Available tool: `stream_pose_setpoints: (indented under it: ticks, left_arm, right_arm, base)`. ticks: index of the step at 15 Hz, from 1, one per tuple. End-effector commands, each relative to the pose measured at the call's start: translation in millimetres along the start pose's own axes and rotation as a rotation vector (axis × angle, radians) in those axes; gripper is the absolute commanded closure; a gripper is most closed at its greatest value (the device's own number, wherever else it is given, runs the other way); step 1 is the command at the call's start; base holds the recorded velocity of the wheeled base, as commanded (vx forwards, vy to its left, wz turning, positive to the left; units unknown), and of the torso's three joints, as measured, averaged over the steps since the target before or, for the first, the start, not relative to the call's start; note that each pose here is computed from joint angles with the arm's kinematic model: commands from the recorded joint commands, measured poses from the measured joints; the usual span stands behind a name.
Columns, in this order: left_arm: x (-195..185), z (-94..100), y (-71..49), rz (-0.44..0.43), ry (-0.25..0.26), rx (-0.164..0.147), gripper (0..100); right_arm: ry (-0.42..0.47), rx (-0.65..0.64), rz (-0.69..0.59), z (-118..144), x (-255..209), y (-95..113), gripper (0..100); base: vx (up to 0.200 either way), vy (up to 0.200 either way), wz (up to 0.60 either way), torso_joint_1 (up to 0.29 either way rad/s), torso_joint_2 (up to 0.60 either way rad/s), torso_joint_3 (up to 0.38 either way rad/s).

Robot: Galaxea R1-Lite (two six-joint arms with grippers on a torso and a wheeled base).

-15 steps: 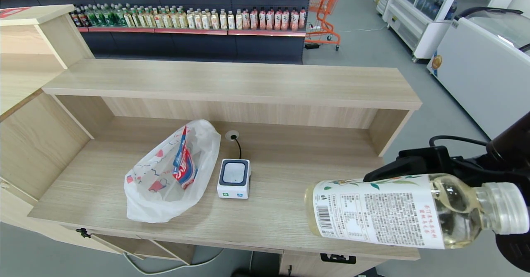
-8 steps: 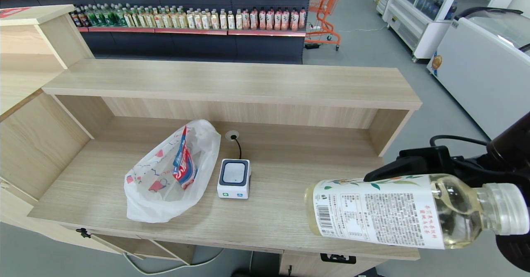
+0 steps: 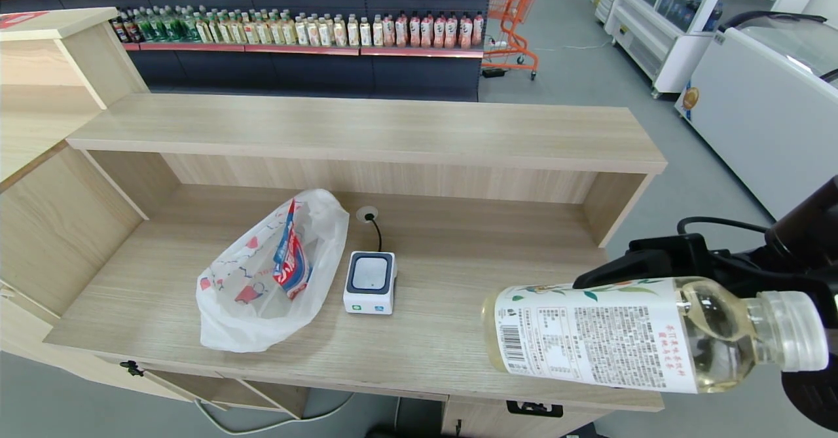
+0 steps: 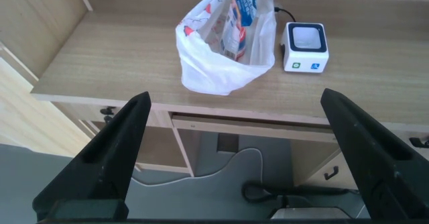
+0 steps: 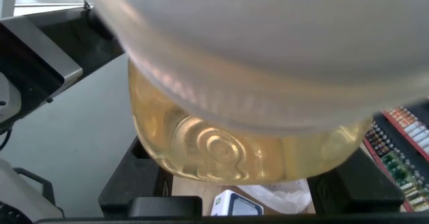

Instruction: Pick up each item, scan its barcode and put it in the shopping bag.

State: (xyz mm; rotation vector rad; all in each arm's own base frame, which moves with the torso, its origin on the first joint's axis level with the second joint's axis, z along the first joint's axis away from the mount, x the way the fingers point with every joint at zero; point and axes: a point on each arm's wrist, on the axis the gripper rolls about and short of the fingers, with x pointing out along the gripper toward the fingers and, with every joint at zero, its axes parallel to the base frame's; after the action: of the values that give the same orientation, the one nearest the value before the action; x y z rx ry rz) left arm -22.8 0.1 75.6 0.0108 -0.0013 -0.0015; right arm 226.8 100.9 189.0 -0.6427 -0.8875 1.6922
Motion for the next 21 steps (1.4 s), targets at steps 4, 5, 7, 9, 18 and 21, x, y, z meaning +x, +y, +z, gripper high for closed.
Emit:
stream_pose_setpoints:
  ticks: [4, 5, 7, 9, 18, 21]
  left_arm:
    - [0.1, 0.1, 0.0, 0.000, 0.001, 0.000, 0]
    - [0.1, 0.1, 0.0, 0.000, 0.001, 0.000, 0]
    - [0.1, 0.1, 0.0, 0.000, 0.001, 0.000, 0]
    - [0.0, 0.0, 0.0, 0.000, 0.000, 0.000, 0]
    - [0.1, 0.1, 0.0, 0.000, 0.001, 0.000, 0]
    - [0.0, 0.0, 0.0, -0.002, 0.000, 0.000, 0]
  right_arm:
    - [-0.026, 0.014, 0.036, -3.8, 0.9, 3.4, 100]
    - [-0.027, 0.017, 0.037, -3.0, 1.2, 4.5, 100]
    - [-0.027, 0.018, 0.037, -1.0, 1.1, 5.9, 100]
    - [-0.028, 0.015, 0.038, 0.0, 1.4, 5.7, 100]
    - [0.228, 0.277, -0.389, 52.8, -15.4, 8.3, 100]
    - [0.496, 0.719, -0.866, 64.8, -21.2, 5.9, 100]
  base:
    - [0.000, 0.000, 0.00, 0.000, 0.00, 0.000]
    - [0.000, 0.000, 0.00, 0.000, 0.00, 0.000]
    - [0.000, 0.000, 0.00, 0.000, 0.00, 0.000]
    - [0.000, 0.000, 0.00, 0.000, 0.00, 0.000]
    - [0.000, 0.000, 0.00, 0.000, 0.00, 0.000]
    - [0.000, 0.000, 0.00, 0.000, 0.00, 0.000]
